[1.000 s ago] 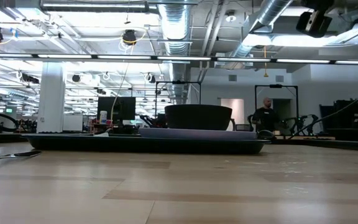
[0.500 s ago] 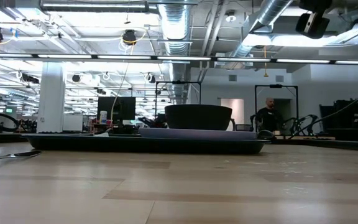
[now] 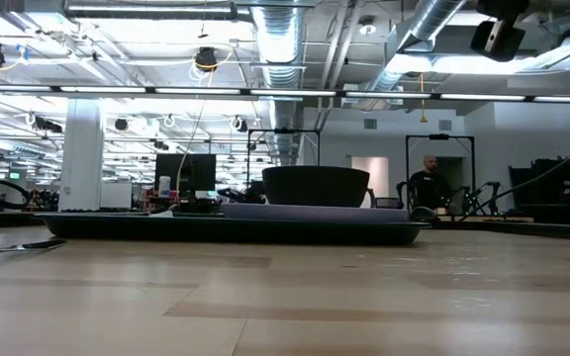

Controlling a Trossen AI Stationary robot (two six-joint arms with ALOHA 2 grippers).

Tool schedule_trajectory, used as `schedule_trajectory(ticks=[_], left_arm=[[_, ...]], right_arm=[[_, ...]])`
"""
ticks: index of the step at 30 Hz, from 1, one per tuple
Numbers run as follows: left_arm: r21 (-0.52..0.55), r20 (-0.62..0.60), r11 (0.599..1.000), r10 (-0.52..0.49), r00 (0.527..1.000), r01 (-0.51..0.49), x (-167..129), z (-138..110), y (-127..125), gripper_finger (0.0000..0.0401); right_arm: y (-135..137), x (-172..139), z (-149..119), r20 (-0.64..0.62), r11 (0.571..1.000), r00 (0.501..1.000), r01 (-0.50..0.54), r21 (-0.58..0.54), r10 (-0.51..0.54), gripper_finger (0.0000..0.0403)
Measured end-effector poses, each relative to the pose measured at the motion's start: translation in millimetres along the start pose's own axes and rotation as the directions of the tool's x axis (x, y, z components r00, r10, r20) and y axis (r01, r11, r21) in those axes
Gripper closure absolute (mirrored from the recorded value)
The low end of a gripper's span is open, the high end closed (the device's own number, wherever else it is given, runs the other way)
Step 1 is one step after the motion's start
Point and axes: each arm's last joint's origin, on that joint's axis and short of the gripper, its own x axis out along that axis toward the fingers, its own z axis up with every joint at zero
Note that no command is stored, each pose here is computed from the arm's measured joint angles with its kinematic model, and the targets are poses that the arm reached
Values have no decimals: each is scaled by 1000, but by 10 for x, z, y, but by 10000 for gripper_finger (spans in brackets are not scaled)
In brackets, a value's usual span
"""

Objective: Set up tray
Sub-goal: Put the purple fork on the black table napkin

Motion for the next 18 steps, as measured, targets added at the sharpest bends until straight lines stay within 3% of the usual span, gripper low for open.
schedule_trajectory(ticks=[7,18], left_arm=[[-41,-8,999,-10,1000,10,7,-2,6,387],[-43,-22,999,-27,999,26,-41,30,-24,398]], right_arm=[[0,0,0,0,1000,1000,0,0,0,281],[0,0,0,0,1000,1000,0,1,0,281]])
